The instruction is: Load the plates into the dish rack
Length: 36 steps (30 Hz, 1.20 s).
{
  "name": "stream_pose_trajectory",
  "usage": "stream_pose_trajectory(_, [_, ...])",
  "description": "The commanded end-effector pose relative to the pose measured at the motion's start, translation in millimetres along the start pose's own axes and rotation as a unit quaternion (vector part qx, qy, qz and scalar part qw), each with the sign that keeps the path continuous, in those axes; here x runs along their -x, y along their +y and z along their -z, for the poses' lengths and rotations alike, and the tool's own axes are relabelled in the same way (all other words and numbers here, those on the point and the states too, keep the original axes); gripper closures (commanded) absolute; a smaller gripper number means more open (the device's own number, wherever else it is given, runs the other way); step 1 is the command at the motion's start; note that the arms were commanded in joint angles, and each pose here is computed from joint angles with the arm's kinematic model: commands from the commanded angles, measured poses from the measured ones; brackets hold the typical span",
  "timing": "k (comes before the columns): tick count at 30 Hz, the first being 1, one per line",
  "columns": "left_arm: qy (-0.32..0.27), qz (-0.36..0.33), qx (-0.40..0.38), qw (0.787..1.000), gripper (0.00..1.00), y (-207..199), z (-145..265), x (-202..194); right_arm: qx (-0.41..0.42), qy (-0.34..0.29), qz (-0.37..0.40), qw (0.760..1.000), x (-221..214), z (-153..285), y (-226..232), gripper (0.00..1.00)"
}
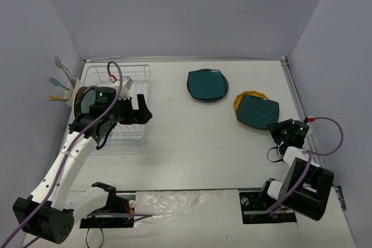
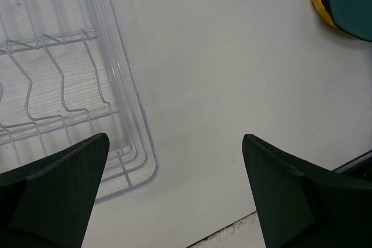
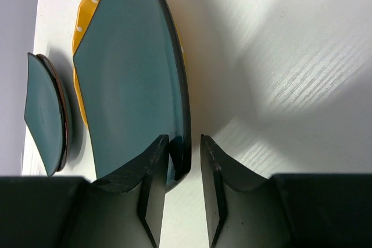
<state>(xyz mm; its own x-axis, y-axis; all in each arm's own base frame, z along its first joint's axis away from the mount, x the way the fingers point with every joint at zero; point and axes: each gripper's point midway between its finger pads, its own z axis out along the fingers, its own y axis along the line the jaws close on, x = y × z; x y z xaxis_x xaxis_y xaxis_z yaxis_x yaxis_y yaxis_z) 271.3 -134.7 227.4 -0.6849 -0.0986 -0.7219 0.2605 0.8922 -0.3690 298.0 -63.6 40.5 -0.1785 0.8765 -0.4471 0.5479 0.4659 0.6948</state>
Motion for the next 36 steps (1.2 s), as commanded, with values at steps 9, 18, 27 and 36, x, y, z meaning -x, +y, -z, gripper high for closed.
stream_pose_trajectory(9, [-0.033,-0.009,-0.019,0.999,0.03,-10.4,-3.0,22.5,0.04,-0.002,0.049,0.998,8.1,-13.0,9.9,0.5])
stream_pose_trajectory(18, [-0.031,-0.002,-0.021,0.999,0.03,-12.3,-3.3,22.7,0.079,-0.008,0.06,0.995,17.1,-25.3,24.9,0.51])
stream_pose_trajectory(27, [-0.032,0.003,-0.025,0.999,0.03,-15.1,-4.8,23.3,0.094,-0.018,0.071,0.993,27.5,-18.2,38.5,0.84])
stream_pose_trajectory(36, [-0.036,0.01,-0.037,0.999,0.03,-23.6,-6.2,27.9,0.134,-0.034,0.081,0.987,45.4,4.0,74.6,1.0])
